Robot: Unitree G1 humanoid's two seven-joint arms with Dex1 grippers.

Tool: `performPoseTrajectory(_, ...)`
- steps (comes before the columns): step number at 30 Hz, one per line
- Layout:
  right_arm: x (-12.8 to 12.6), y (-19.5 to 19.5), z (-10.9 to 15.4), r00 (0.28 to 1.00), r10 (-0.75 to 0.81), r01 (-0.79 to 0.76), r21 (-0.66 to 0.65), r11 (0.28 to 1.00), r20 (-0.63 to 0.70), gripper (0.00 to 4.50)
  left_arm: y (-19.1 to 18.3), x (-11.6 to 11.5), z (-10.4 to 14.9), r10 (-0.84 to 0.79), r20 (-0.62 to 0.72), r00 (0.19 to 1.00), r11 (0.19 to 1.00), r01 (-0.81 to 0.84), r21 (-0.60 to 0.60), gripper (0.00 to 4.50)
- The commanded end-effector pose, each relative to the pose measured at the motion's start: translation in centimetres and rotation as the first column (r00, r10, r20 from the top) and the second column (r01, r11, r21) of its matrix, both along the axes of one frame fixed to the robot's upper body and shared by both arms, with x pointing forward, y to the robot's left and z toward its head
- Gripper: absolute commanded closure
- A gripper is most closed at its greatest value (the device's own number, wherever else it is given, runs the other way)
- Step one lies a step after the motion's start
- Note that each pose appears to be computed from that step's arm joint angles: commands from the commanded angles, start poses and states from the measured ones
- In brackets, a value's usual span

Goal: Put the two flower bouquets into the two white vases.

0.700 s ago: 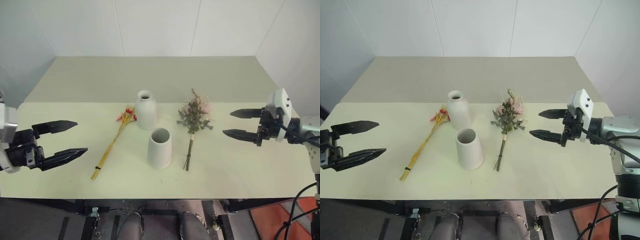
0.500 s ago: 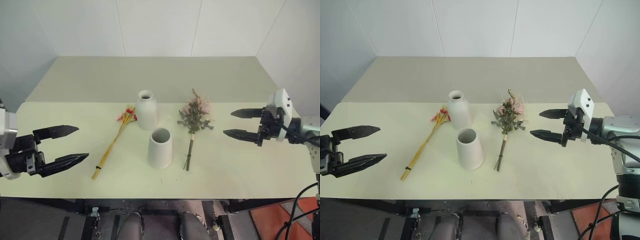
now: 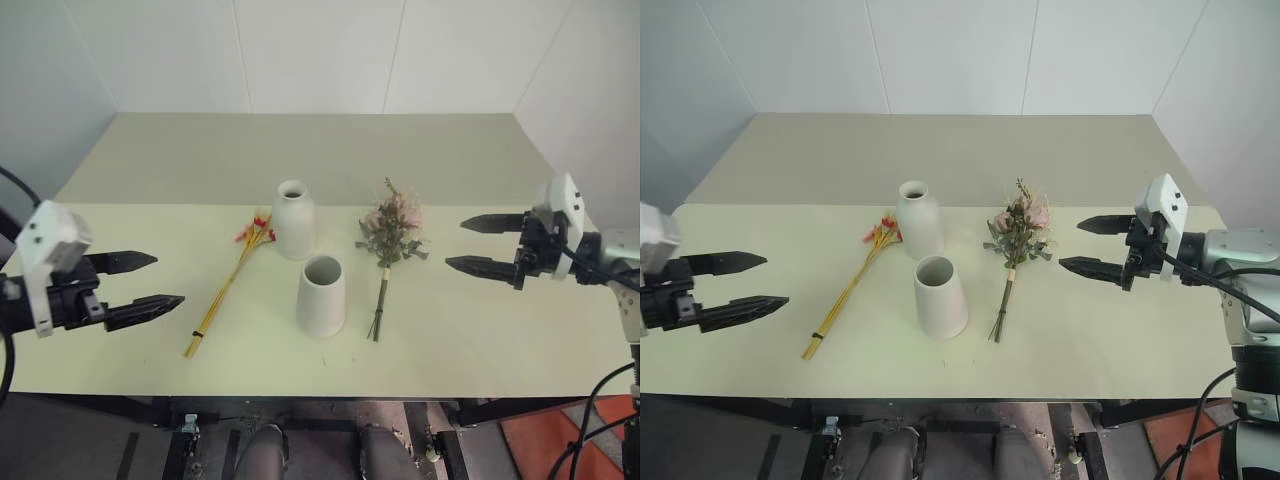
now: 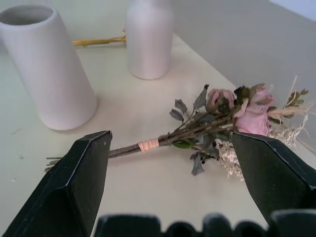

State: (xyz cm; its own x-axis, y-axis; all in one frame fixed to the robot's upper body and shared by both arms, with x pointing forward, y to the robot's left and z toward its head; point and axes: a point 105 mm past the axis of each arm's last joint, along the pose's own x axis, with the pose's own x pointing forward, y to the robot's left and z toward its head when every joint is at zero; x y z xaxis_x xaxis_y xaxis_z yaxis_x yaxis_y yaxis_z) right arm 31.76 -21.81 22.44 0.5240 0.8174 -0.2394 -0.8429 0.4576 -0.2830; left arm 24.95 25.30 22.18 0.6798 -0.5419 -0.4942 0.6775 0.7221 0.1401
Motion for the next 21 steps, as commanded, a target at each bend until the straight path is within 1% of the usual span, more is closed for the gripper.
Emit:
performPoseTrajectory(1, -0.3, 0.7, 1.8, 0.997, 0.033, -0.035, 0.017, 0.999, 0.067, 0.02, 0.9, 1.8, -1.2, 0.135, -0.058, 0.989, 0.990, -0.133, 0.046, 0.00)
performPoseTrajectory(4, -0.5, 0.9, 2.0, 0.996, 0.044, -0.046, 0.019, 0.999, 0.075, 0.02, 0.3, 3.1, -1.7, 0.173, -0.083, 0.981, 0.985, -0.171, 0.031, 0.00)
performPoseTrajectory(8, -0.5, 0.9, 1.8, 0.996, 0.041, -0.043, 0.018, 0.999, 0.076, 0.02, -0.7, 4.2, -2.4, 0.196, -0.130, 0.972, 0.981, -0.194, 0.031, 0.00)
performPoseTrajectory(13, -0.6, 1.0, 1.8, 0.996, 0.045, -0.047, 0.020, 0.999, 0.079, 0.02, -1.8, 5.5, -4.1, 0.238, -0.221, 0.946, 0.971, -0.226, 0.080, 0.00)
performPoseTrajectory(17, -0.8, 1.5, 2.3, 0.993, 0.078, -0.081, 0.030, 0.996, 0.087, 0.02, -2.2, 7.6, -6.1, 0.300, -0.249, 0.921, 0.952, -0.274, 0.134, 0.00)
performPoseTrajectory(21, -1.1, 1.7, 2.7, 0.991, 0.100, -0.104, 0.031, 0.994, 0.093, 0.02, -2.9, 8.9, -6.9, 0.297, -0.260, 0.919, 0.953, -0.268, 0.139, 0.00)
